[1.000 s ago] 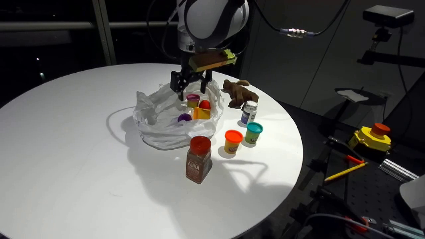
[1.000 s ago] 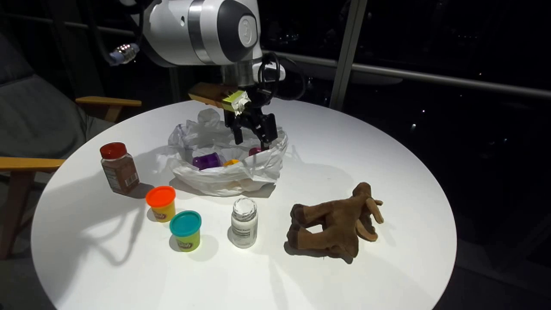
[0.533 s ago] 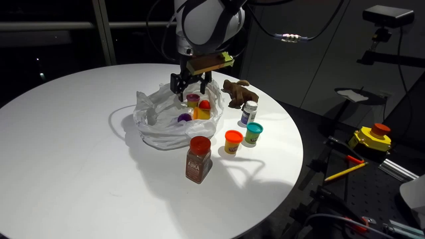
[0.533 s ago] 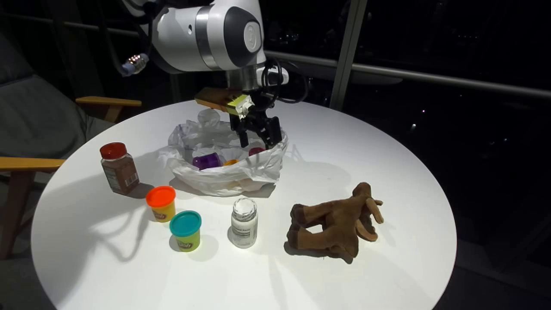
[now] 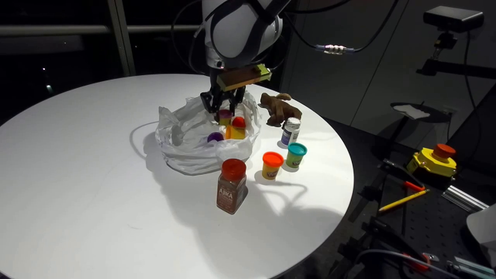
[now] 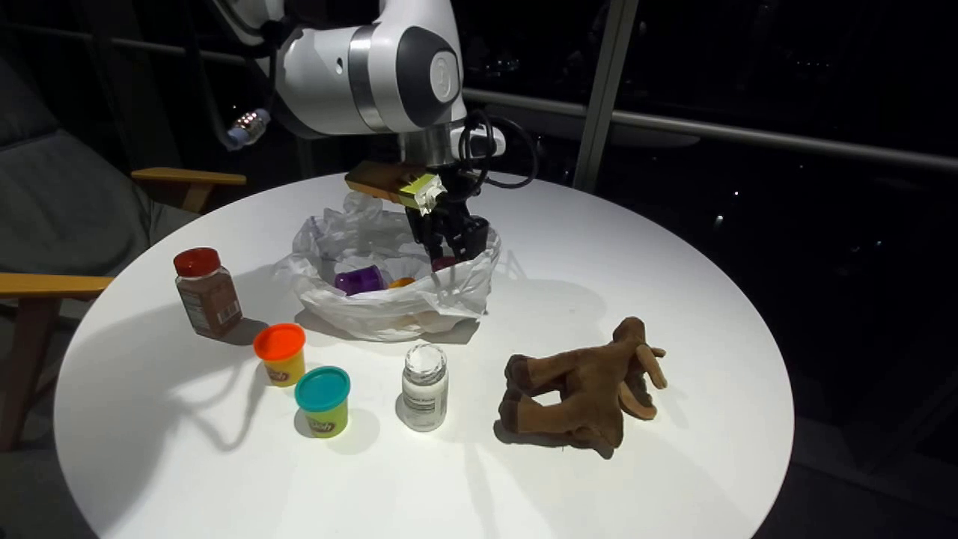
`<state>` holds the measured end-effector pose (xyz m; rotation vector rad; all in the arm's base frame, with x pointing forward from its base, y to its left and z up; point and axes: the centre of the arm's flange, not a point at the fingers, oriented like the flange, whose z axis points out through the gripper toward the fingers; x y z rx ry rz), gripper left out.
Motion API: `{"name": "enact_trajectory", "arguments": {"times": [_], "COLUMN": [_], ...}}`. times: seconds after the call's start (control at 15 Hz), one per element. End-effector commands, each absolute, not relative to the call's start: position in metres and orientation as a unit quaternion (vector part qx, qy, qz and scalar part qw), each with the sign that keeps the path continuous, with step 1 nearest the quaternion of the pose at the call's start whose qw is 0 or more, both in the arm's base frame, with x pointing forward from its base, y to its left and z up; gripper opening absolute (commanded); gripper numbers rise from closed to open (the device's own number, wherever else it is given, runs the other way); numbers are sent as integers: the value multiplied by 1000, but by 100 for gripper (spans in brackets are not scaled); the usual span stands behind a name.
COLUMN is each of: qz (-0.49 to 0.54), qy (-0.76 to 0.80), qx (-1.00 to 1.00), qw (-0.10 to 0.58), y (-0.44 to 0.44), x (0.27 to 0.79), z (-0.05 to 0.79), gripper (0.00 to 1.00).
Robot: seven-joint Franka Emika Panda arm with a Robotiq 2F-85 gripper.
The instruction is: Pick the objects in the plastic bag and put them on the table
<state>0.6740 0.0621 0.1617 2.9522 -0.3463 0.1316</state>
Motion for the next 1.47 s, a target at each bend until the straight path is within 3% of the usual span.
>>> {"name": "enact_trajectory", "arguments": {"times": [0.0,0.73,1.4], "qz": [43,85,64], "qy": [-132,-115,-12], "qx": [987,987,993], "qw": [81,78,101], "y": [67,140,250], "x": [665,560,405], "z": [186,315,300], "gripper": [28,27,27]}}
